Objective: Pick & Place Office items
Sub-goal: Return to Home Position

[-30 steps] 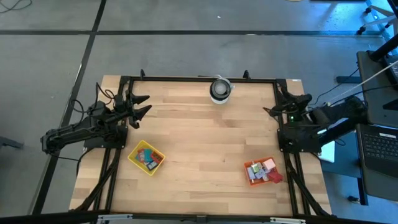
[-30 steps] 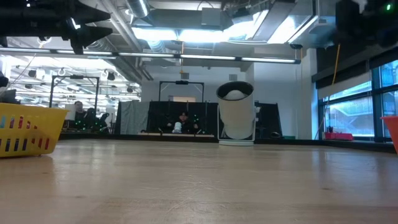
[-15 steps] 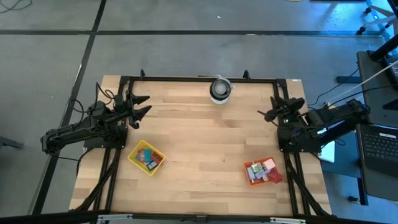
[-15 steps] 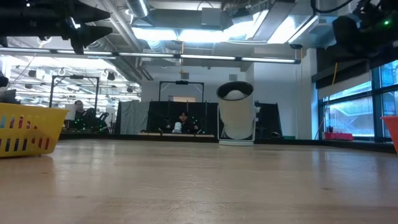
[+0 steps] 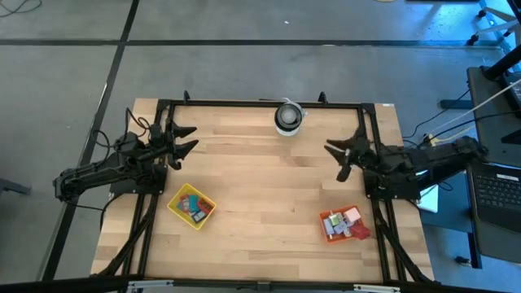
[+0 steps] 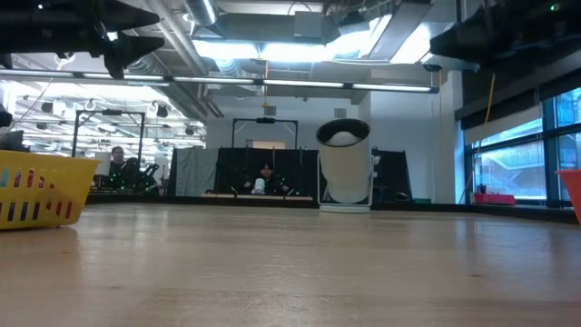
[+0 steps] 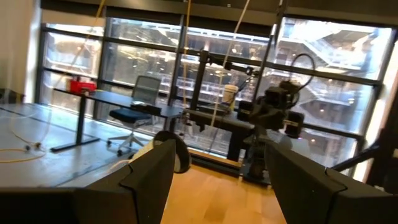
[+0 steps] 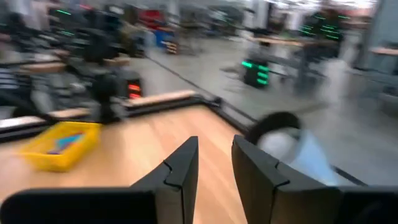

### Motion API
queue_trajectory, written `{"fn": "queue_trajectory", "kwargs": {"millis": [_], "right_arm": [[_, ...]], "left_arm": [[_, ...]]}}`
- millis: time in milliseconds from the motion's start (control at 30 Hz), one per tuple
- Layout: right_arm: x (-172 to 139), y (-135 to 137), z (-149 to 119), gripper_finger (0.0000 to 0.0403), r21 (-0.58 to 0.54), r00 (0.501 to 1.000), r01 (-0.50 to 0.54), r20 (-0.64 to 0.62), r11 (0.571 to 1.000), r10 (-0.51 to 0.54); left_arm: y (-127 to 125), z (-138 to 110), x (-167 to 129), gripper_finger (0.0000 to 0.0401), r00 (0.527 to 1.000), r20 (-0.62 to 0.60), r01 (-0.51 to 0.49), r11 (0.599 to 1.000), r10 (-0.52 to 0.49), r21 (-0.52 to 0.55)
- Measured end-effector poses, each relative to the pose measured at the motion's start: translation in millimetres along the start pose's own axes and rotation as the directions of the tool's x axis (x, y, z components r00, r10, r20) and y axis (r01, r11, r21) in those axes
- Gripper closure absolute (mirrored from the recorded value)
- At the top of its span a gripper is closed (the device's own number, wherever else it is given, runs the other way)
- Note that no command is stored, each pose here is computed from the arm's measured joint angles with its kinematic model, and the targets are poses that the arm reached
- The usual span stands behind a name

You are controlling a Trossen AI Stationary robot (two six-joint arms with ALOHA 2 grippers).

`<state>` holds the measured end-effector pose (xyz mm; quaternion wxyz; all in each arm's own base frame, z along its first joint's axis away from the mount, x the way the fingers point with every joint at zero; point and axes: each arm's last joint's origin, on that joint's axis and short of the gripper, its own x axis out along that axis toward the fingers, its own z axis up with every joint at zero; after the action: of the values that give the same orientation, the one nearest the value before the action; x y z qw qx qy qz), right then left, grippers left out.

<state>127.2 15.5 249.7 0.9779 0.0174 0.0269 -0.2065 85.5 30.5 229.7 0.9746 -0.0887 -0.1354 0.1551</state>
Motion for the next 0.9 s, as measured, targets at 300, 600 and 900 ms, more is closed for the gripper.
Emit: {"fn": "queue_trajectory", "kwargs": {"millis": [300,600,900], "right_arm": [[8.8,-4.8,-5.5,0.0305,-0.119,0.913,-0.377,0.122,0.918,0.39],[16.5,-17.5,-33.4,0.0305,-0.107,0.915,-0.393,0.052,0.913,0.4],[19.4,-29.2,-50.4,0.0305,-0.11,0.915,-0.386,0.078,0.916,0.395]], "left_arm": [[-1.8,1.7,0.0,0.0157,0.999,0.011,0.051,0.999,-0.051,-0.015],[0.8,-9.8,6.4,0.0157,0.994,-0.103,0.043,0.986,-0.027,0.161],[5.9,-25.0,6.8,0.0167,0.993,-0.116,-0.003,0.967,0.033,0.254]]}}
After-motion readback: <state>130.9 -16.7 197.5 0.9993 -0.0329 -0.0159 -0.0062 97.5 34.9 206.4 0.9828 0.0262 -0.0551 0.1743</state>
